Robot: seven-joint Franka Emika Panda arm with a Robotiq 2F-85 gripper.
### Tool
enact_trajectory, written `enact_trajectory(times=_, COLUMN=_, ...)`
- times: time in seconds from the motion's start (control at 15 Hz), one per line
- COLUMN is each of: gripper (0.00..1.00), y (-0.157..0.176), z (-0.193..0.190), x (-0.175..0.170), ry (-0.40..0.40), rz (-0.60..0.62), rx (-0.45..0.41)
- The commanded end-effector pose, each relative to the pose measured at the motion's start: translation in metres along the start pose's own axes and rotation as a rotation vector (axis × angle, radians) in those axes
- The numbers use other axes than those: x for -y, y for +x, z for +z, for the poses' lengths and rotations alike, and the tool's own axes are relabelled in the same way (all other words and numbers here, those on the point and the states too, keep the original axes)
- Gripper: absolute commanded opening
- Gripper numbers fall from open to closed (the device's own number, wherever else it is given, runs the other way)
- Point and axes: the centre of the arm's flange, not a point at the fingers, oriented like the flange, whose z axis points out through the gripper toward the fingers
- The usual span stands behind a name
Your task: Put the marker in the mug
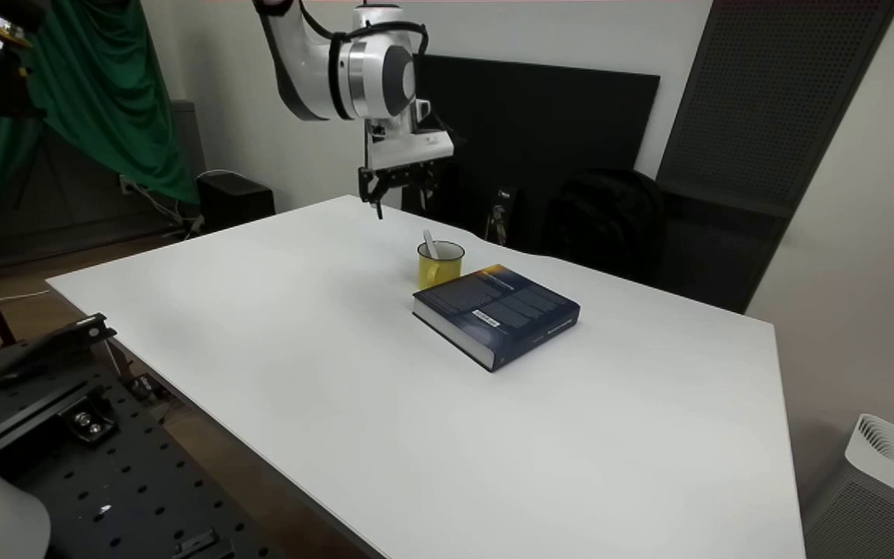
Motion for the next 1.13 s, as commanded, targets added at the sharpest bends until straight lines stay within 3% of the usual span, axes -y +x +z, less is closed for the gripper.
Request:
enact_trajectory(times=0.0, gripper=1.00, y=0.020, z=-0.037, x=0.000, ry=-0.005, rz=0.170, rx=0.100)
enact_trajectory(times=0.33, gripper=1.00, y=0.017, z=-0.060, x=-0.003, ry=-0.022, rz=0.370, rx=0.227)
enact_trajectory(times=0.8, gripper=1.00, y=0.003, z=-0.062, x=0.016, ry=0.170, rz=0.670, rx=0.310)
enact_trajectory(times=0.87, gripper=1.00, y=0.006, z=-0.050, x=0.012, ry=0.139, rz=0.572, rx=0.296)
enact_trajectory(times=1.07, gripper=1.00, y=0.006, z=-0.049, x=0.014, ry=0.144, rz=0.570, rx=0.300)
